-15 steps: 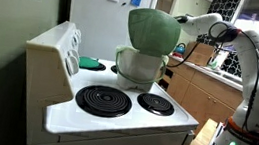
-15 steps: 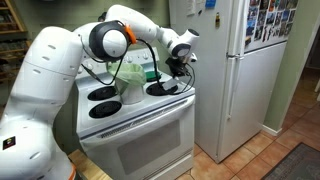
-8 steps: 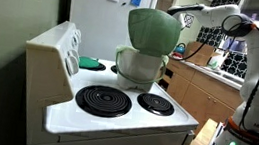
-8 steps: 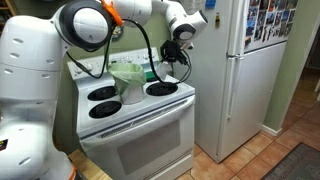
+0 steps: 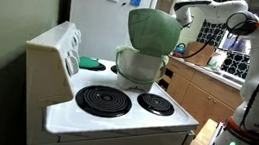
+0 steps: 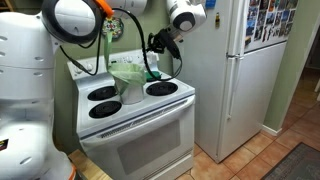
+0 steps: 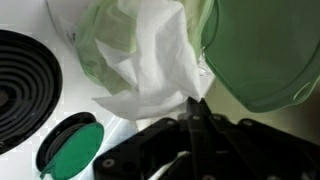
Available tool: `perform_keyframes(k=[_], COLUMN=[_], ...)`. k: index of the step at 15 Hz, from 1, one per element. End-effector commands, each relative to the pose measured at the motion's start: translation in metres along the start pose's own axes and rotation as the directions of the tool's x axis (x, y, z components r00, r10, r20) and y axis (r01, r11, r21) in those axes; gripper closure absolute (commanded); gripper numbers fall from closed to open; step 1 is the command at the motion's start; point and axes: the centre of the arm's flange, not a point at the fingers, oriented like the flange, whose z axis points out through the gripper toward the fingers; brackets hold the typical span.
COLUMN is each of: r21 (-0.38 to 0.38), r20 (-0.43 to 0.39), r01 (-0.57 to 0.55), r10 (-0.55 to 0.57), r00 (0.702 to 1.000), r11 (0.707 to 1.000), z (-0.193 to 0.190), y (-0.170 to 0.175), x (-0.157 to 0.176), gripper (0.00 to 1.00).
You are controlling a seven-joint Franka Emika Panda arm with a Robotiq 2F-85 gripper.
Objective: Open the trash can then put the tissue paper inside
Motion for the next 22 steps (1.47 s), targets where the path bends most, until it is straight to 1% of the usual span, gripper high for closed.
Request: perform_keyframes(k=[1,3,5,6,8,9,10,11,12,14,15,16,17,19,20,21,22], r21=[0.13,0.193,0.216,0.228,0.254,0.264,0.26,0.254,0.242,0.179,0.127,0.086,0.04,-0.05,-0.077,-0.086,-0.095], r20=[0.004,0.03,0.058,0.044,0.059,0.076,0.099,0.107,0.106,0.075,0.037,0.008,-0.025,-0.083,-0.094,-0.093,-0.092], r01=[0.095,0.114,0.093,0.099,0.077,0.06,0.038,0.017,-0.005,-0.06,-0.088,-0.102,-0.113,-0.136,-0.145,-0.148,-0.144], r10=[-0.097,-0.122,-0.108,-0.112,-0.095,-0.083,-0.066,-0.045,-0.021,0.048,0.084,0.102,0.114,0.132,0.137,0.14,0.135], r00=[0.995,0.992,0.992,0.993,0.994,0.994,0.993,0.993,0.994,0.996,0.996,0.995,0.993,0.988,0.986,0.986,0.987], r11=[0.987,0.975,0.972,0.969,0.964,0.963,0.965,0.967,0.97,0.982,0.988,0.991,0.993,0.989,0.986,0.985,0.985], z=[0.006,0.017,0.032,0.037,0.052,0.06,0.069,0.074,0.076,0.074,0.071,0.068,0.067,0.067,0.067,0.067,0.068], y=[-0.018,-0.023,-0.022,-0.021,-0.016,-0.014,-0.012,-0.01,-0.008,-0.003,-0.002,0.001,0.003,0.007,0.006,0.005,0.002], x=[-0.003,0.002,0.012,0.019,0.032,0.036,0.039,0.041,0.043,0.045,0.045,0.046,0.048,0.052,0.054,0.056,0.056], gripper=[1.0,1.0,1.0,1.0,1.0,0.97,0.72,0.72,0.69,0.54,0.45,0.38,0.3,0.16,0.08,0.02,0.0])
